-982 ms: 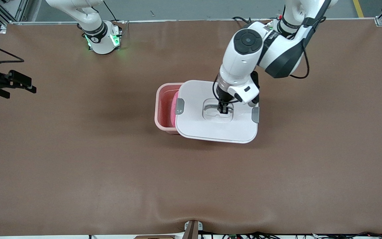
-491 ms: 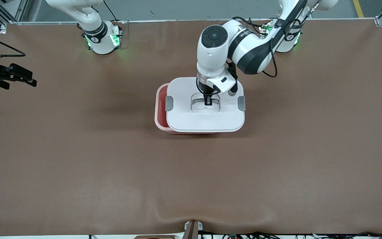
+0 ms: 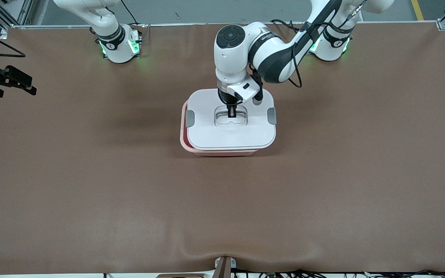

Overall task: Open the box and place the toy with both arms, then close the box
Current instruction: 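Place the held lid back onto the box with the left gripper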

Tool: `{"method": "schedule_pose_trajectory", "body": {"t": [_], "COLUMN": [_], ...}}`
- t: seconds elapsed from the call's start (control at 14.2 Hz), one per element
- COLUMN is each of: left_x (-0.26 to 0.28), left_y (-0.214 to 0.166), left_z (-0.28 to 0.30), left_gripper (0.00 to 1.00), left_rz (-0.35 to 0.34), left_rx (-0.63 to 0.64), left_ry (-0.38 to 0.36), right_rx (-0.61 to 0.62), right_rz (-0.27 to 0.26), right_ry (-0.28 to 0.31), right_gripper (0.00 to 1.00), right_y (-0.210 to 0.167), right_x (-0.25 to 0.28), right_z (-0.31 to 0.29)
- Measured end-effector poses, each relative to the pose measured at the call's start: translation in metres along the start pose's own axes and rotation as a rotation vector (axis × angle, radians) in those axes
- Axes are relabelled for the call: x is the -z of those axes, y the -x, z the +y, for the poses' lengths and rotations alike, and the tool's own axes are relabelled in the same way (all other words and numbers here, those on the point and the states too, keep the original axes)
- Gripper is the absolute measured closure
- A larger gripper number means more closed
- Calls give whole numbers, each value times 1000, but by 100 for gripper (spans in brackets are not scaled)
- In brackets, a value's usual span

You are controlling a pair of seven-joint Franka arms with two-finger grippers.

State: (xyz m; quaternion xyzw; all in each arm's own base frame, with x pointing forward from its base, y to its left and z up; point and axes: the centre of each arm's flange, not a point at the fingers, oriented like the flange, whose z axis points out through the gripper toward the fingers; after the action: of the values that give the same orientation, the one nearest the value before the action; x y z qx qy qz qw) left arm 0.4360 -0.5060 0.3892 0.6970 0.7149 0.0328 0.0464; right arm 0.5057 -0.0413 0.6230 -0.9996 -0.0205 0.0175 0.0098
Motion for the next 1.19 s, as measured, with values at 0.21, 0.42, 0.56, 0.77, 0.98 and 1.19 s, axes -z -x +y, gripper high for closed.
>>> {"method": "schedule_pose_trajectory", "body": {"t": [0.21,0.42,0.56,0.77,0.98,1.19], "left_x": [3,2,-2,-8,-14,-27], "left_y": [3,6,10,14,18,21], "left_z": [3,2,-3,-9,-13,-19], "left_gripper": [93,93,93,93,93,93], "left_rz": [-32,-36,-33,-31,-7,4], "left_rx": [1,-18,-29,-19,12,-10], "left_ry": [21,46,43,43,106,110], "right_rx": [-59,-84,-86,-88,-89,-92], "right_rz": [-25,-7,-15,-33,-43,-41], "right_ry": [-2,2,4,1,-11,-12], "right_gripper": [0,0,0,0,0,0], "right_y": [13,9,3,-3,-8,-13], "right_x": [16,29,25,16,11,10], "right_z": [-4,-7,-5,-5,-6,-5]}}
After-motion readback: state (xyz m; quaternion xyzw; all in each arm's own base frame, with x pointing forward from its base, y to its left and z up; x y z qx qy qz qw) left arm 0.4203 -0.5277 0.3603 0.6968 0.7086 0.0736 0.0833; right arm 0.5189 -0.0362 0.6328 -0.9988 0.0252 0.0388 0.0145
